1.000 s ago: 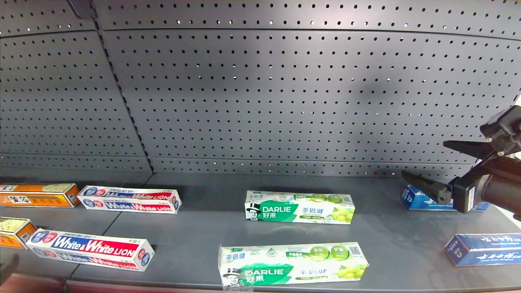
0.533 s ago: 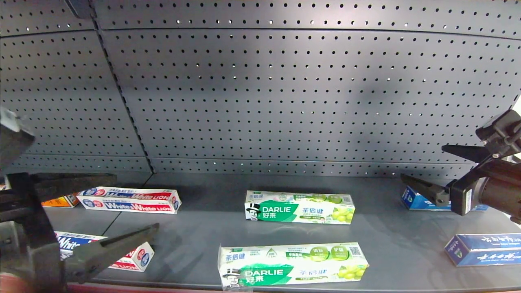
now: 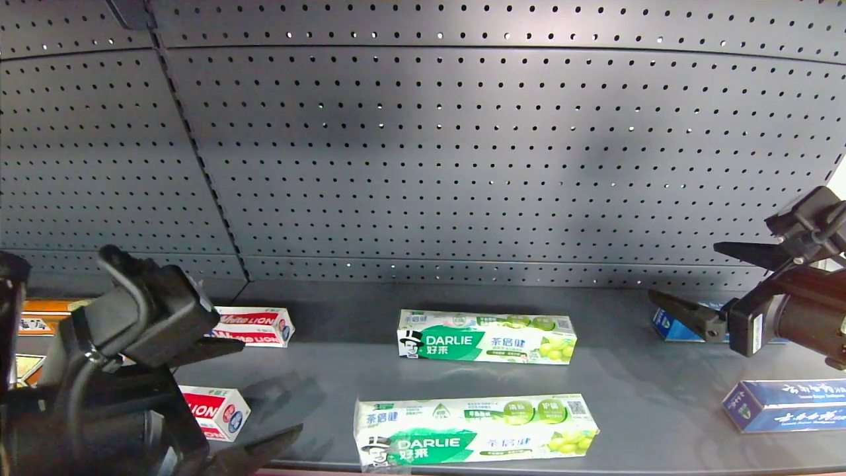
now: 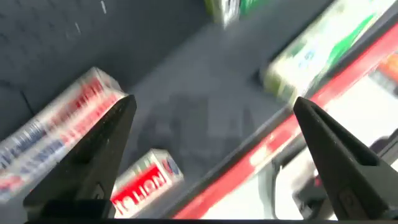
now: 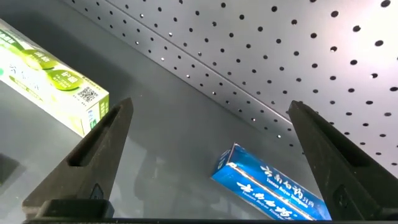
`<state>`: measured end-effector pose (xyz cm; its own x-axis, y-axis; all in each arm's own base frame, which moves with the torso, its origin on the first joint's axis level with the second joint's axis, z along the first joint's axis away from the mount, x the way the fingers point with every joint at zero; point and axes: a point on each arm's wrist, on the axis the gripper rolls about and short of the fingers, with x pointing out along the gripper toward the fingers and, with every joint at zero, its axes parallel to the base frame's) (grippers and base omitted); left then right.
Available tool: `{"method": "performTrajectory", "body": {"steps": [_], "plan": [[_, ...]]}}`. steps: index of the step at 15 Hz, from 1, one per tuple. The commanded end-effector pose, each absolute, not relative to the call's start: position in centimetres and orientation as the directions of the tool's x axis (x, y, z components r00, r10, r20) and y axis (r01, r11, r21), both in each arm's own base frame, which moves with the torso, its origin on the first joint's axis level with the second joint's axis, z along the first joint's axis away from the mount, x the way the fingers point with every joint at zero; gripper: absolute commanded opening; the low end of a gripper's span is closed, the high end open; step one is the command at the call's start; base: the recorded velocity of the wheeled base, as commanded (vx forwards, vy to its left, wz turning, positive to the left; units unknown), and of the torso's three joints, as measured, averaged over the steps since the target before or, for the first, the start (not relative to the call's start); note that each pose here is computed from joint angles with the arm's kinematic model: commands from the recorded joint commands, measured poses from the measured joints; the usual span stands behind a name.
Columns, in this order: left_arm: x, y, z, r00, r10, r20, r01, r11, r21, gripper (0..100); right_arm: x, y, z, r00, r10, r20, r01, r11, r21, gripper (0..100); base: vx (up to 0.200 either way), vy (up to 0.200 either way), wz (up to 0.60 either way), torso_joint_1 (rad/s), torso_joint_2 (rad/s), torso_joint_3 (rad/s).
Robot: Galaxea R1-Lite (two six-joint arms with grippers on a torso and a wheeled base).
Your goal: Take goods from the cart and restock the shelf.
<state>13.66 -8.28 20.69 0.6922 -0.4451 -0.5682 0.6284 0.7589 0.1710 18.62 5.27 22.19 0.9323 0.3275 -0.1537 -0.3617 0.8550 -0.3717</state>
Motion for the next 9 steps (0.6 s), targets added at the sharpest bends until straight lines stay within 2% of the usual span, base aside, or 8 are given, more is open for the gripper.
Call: {"method": "performTrajectory", "body": {"steps": [1, 3, 9], "plan": [[13.4, -8.2, 19.4, 0.674, -0.431, -0.601, 0.634, 0.755, 0.169, 100, 18.9, 5.4, 21.9, 0.93, 0.327, -0.168, -0.367, 0.853, -0.371, 100, 0.0, 0.0, 0.0, 0.0, 0.0, 0.0], [13.6, -8.3, 18.9, 0.689, -0.383, -0.615, 0.605, 0.771, 0.198, 100, 19.0, 5.4, 21.8, 0.929, 0.327, -0.172, -0.369, 0.853, -0.37, 100, 0.0, 0.0, 0.0, 0.0, 0.0, 0.0], [14.6, -9.5, 17.7, 0.639, -0.374, -0.672, 0.64, 0.744, 0.194, 100, 19.3, 5.4, 21.5, 0.927, 0.325, -0.186, -0.372, 0.851, -0.37, 100, 0.0, 0.0, 0.0, 0.0, 0.0, 0.0]]}}
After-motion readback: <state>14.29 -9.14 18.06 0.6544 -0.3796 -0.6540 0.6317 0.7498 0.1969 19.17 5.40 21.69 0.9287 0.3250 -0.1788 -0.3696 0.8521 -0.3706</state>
